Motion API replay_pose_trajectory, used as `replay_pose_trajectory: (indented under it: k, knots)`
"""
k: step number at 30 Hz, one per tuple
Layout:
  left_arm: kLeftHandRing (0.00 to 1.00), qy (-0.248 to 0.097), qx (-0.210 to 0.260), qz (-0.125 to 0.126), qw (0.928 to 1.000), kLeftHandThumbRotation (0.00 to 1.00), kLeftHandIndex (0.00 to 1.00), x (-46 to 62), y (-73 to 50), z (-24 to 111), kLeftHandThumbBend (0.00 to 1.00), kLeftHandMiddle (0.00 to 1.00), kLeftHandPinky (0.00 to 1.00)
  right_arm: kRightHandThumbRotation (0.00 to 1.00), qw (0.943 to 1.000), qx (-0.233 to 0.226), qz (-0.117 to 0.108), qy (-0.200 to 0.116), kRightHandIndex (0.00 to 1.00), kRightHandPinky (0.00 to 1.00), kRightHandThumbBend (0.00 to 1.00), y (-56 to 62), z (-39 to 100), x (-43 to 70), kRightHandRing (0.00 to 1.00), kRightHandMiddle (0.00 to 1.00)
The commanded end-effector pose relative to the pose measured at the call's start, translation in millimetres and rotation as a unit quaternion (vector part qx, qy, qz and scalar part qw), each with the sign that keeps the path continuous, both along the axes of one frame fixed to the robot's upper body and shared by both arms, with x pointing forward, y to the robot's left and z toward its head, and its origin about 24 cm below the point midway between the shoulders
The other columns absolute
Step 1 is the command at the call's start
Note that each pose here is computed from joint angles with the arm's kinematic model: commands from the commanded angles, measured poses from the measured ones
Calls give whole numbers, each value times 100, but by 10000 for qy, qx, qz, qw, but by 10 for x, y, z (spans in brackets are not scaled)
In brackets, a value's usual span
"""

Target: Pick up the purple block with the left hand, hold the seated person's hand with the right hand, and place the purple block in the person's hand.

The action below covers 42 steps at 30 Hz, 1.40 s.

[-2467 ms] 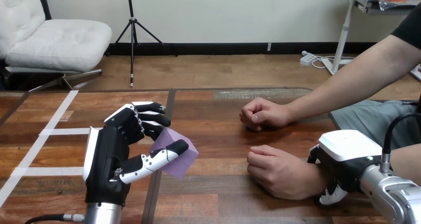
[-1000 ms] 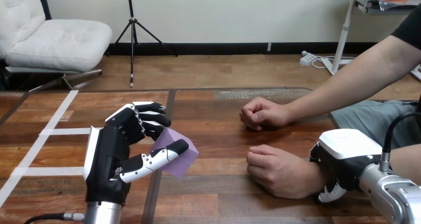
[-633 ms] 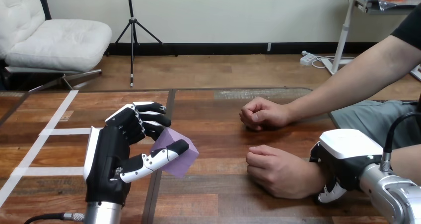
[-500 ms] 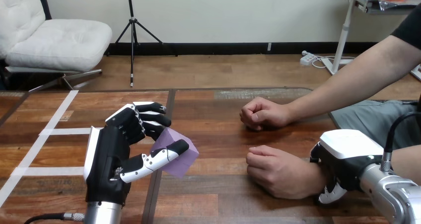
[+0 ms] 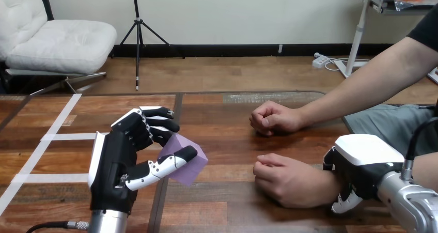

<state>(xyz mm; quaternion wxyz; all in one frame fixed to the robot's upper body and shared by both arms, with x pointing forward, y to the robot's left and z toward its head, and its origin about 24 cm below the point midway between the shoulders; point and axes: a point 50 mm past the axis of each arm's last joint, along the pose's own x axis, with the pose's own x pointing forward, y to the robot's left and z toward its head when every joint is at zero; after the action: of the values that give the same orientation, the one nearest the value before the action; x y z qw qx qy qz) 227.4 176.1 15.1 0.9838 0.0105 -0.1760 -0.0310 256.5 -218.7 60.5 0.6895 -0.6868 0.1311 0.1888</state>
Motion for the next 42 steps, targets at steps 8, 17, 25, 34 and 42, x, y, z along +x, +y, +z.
replay_pose_trajectory:
  k: [8, 17, 25, 34, 42]
  knots:
    - [43, -447, -72, -161, 9988, 11, 56, 107, -91, 181, 82, 51, 36, 0, 9989, 230, 45, -405, 51, 35, 72, 51, 272, -31, 44, 51]
    - [43, -461, -80, -222, 9987, 10, 56, 104, -124, 184, 82, 51, 36, 0, 9973, 249, 169, -664, 51, 35, 74, 97, 416, -60, 43, 50]
    - [43, -457, -111, -293, 9985, 10, 55, 104, -153, 181, 82, 51, 37, 0, 9947, 351, 343, -905, 50, 36, 74, 145, 518, -96, 43, 50]
    - [43, -476, -150, -437, 9978, 10, 56, 101, -206, 178, 82, 52, 36, 0, 9916, 446, 483, -1111, 50, 35, 76, 228, 629, -131, 42, 49]
    - [44, -504, -323, -712, 9957, 8, 56, 95, -298, 181, 82, 52, 37, 0, 9884, 442, 713, -1266, 51, 38, 78, 327, 703, -154, 44, 50]
